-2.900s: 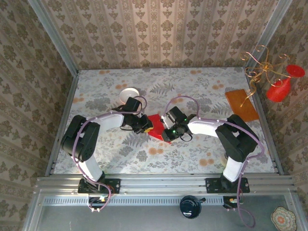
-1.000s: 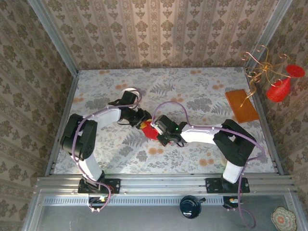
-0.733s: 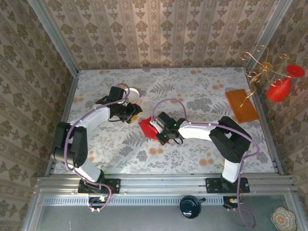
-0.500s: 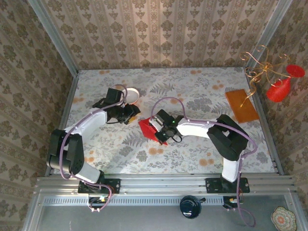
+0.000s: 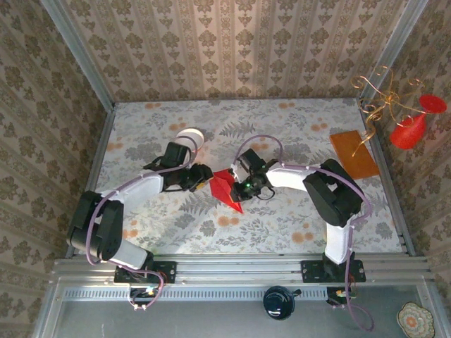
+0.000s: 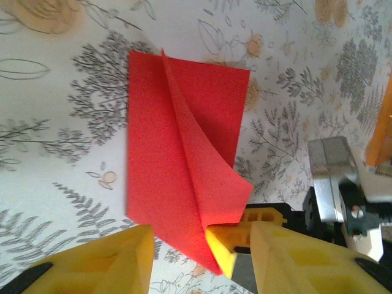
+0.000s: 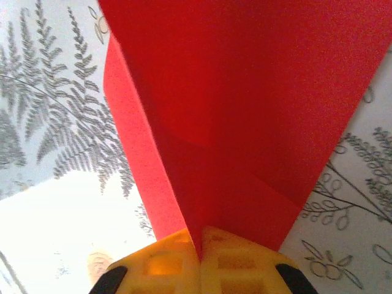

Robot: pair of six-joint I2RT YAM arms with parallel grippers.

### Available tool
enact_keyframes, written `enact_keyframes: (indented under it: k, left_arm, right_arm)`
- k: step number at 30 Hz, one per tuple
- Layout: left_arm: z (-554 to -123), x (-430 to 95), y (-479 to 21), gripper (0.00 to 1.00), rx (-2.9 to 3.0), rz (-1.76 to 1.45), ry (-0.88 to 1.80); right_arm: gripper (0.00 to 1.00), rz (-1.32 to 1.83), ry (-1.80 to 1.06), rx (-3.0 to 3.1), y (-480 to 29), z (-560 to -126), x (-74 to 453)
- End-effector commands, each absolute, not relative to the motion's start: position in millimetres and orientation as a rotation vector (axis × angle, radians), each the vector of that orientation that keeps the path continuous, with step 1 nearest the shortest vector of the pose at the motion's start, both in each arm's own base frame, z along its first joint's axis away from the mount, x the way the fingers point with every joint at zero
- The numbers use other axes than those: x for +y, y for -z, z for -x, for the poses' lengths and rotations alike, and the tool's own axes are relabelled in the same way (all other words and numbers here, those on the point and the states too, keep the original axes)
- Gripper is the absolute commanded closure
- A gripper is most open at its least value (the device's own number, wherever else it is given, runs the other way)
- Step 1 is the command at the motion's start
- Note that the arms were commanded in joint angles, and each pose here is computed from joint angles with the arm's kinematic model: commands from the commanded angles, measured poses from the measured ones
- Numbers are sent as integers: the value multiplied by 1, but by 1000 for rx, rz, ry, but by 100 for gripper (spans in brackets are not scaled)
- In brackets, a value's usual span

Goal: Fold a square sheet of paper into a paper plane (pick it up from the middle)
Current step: Fourth fold the wing at the center of the table.

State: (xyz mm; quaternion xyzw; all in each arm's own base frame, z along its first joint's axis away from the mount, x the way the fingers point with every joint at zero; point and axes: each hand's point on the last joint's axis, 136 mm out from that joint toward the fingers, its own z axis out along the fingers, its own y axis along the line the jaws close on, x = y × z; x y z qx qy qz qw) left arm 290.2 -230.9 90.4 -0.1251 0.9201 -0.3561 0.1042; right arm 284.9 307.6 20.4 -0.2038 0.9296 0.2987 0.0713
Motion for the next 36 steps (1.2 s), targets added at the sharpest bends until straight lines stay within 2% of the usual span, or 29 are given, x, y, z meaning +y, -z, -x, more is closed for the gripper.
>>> enact_keyframes:
  k: [1, 7, 16, 30, 36]
  left_arm:
    - [-289, -253, -90, 54, 2689, 283, 1127]
    - [-284, -273, -70, 54, 2738, 225, 1150]
    - [-282, -283, -56, 56, 2770, 187, 1157]
    - [-282, -283, -41, 54, 2838, 176, 1094]
    - [-277, -273, -28, 53, 2927, 214, 963]
  right_arm:
    - [95, 516, -1115, 2799, -27, -284, 321]
    - [95, 393, -1231, 2790, -21, -288, 316]
    - [95, 306, -1261, 2799, -12, -291, 306]
    - [94, 243, -1300, 2800, -8, -291, 301]
    - [92, 237, -1293, 2796, -9, -291, 299]
